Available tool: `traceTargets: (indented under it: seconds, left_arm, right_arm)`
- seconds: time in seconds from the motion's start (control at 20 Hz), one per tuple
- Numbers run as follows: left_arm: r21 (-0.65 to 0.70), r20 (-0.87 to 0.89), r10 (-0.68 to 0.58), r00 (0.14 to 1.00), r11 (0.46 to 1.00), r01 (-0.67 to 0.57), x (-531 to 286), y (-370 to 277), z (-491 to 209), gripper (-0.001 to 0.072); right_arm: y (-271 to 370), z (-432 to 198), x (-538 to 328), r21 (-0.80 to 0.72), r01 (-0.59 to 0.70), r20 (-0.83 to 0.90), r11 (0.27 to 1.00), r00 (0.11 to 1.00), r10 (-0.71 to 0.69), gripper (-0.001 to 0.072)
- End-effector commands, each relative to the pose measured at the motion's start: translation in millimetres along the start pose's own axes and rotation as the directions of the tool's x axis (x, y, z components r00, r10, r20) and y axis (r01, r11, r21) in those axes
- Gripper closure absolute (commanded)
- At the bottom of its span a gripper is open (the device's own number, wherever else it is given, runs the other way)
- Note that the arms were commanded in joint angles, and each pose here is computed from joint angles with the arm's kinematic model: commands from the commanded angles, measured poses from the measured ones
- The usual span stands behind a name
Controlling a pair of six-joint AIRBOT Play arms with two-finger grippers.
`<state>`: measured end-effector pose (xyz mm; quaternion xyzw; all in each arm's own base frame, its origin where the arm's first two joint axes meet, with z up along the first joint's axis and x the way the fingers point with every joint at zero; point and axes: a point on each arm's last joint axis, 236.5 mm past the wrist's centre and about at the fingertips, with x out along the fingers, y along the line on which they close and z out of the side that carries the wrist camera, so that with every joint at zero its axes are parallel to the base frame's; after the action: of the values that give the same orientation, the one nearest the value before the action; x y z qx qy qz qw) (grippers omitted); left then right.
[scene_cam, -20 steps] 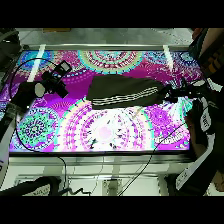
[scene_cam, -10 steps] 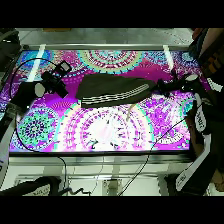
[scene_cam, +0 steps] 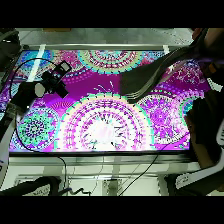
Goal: Fold the clothes and pants, and hang the long-sleeved shirts on hangers.
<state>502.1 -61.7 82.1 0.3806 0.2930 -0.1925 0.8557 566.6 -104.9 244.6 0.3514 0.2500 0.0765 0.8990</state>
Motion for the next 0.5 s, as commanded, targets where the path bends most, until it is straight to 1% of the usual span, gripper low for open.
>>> traceTargets:
  seconds: [0.0, 0.1, 0.25, 0.35, 0.45]
  left_arm:
    - [0.001, 0.000, 0.000, 1.000, 1.000, 0.000, 0.0, 0.0, 0.1, 0.0562]
    - [0.001, 0.000, 0.000, 1.000, 1.000, 0.000, 0.0, 0.0, 0.1, 0.0562]
    - [0.001, 0.000, 0.000, 1.000, 1.000, 0.000, 0.0, 0.0, 0.1, 0.0562]
    - [0.001, 0.000, 0.000, 1.000, 1.000, 0.000, 0.0, 0.0, 0.1, 0.0562]
    - [0.001, 0.000, 0.000, 1.000, 1.000, 0.000, 0.0, 0.0, 0.2, 0.0562]
  right_arm:
    - [-15.9, 84.4, -125.9, -0.015, 0.193, 0.315, 0.981, 0.932, -0.178, 0.0693]
    - [-33.0, 103.4, -199.9, 0.035, 0.310, 0.415, 0.950, 0.860, -0.296, 0.0693]
    - [-34.1, 110.7, -297.6, 0.077, 0.434, 0.527, 0.897, 0.746, -0.407, 0.0692]
    - [-30.1, 97.9, -341.1, 0.163, 0.465, 0.545, 0.870, 0.693, -0.472, 0.0693]
    - [-35.7, 71.2, -369.2, 0.302, 0.492, 0.497, 0.817, 0.650, -0.575, 0.0693]
